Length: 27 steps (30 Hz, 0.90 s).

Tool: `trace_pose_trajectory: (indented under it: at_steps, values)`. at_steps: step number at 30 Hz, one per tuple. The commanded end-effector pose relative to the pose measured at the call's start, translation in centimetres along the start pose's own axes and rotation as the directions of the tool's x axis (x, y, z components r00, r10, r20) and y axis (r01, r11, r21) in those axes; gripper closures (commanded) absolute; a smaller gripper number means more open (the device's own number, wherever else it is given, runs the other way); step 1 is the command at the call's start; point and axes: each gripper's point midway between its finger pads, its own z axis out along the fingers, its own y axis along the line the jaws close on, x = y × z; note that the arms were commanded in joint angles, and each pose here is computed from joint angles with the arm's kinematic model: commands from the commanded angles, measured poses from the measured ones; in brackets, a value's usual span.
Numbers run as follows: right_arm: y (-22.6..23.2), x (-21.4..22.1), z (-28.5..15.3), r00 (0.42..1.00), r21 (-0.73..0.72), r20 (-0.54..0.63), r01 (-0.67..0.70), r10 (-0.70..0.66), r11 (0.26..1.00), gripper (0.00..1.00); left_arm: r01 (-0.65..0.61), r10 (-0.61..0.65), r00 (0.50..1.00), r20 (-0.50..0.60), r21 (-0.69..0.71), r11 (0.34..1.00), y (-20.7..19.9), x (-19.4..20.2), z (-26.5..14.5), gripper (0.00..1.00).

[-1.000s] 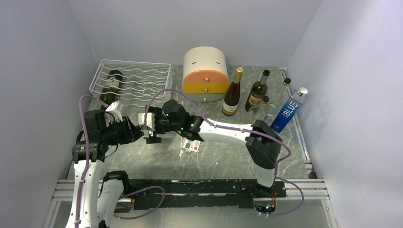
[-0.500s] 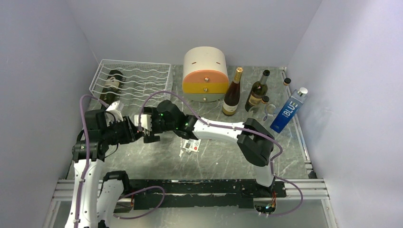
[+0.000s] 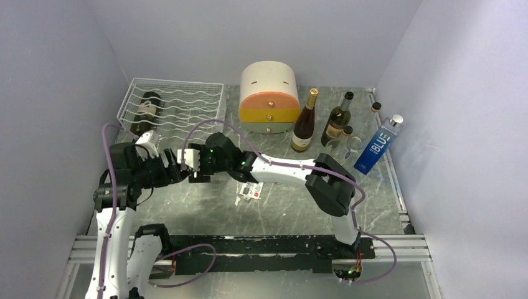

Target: Take the wine bottle off the wine rack

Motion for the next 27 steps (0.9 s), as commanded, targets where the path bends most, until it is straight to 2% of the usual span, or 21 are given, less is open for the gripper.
trace_pose_trajectory:
  at_steps: [1,2,3,6,9,12,14,16,24,27]
  values:
    - [-2.0,-3.5,-0.8,0.993,0.076,0.114,-0.025,0.016,0.997,0.57,-0.093,0.087,0.991,0.105,0.048,0.995,-2.3,-3.1,-1.8,0.09]
    - [-2.3,-4.0,-1.0,0.991,0.092,0.133,-0.028,0.015,0.995,0.60,-0.104,0.099,0.987,0.130,0.032,0.994,-2.5,-3.8,-2.3,0.03]
    - [-2.6,-4.6,-1.3,0.988,0.108,0.151,-0.038,0.022,0.993,0.64,-0.114,0.111,0.981,0.158,0.012,0.993,-2.6,-4.6,-2.9,0.00]
    - [-3.7,-5.9,-2.4,0.979,0.155,0.201,-0.063,0.030,0.986,0.74,-0.120,0.137,0.948,0.287,-0.075,0.990,-3.2,-7.7,-5.8,0.00]
    - [-4.5,-7.3,-4.0,0.966,0.185,0.253,-0.101,0.052,0.977,0.79,-0.084,0.145,0.893,0.427,-0.160,0.984,-3.6,-10.5,-9.3,0.00]
    - [-5.4,-7.9,-5.5,0.954,0.206,0.287,-0.147,0.084,0.967,0.85,-0.076,0.150,0.825,0.545,-0.156,0.985,-5.1,-12.3,-12.3,0.00]
    - [-6.0,-8.2,-6.6,0.948,0.230,0.300,-0.182,0.109,0.956,0.94,-0.080,0.150,0.802,0.578,-0.146,0.986,-5.6,-12.7,-13.0,0.00]
    - [-6.9,-8.9,-8.2,0.937,0.261,0.324,-0.220,0.130,0.940,1.00,-0.048,0.109,0.802,0.587,-0.119,0.992,-5.6,-12.6,-12.7,0.00]
    - [-10.4,-11.4,-18.2,0.874,0.396,0.426,-0.412,0.233,0.821,1.00,0.040,0.019,0.860,0.509,-0.105,0.994,-2.5,-9.6,-7.9,0.02]
    - [-10.3,-9.6,-21.3,0.860,0.439,0.407,-0.479,0.307,0.760,1.00,0.072,-0.014,0.878,0.478,-0.103,0.992,-1.2,-8.2,-6.0,0.03]
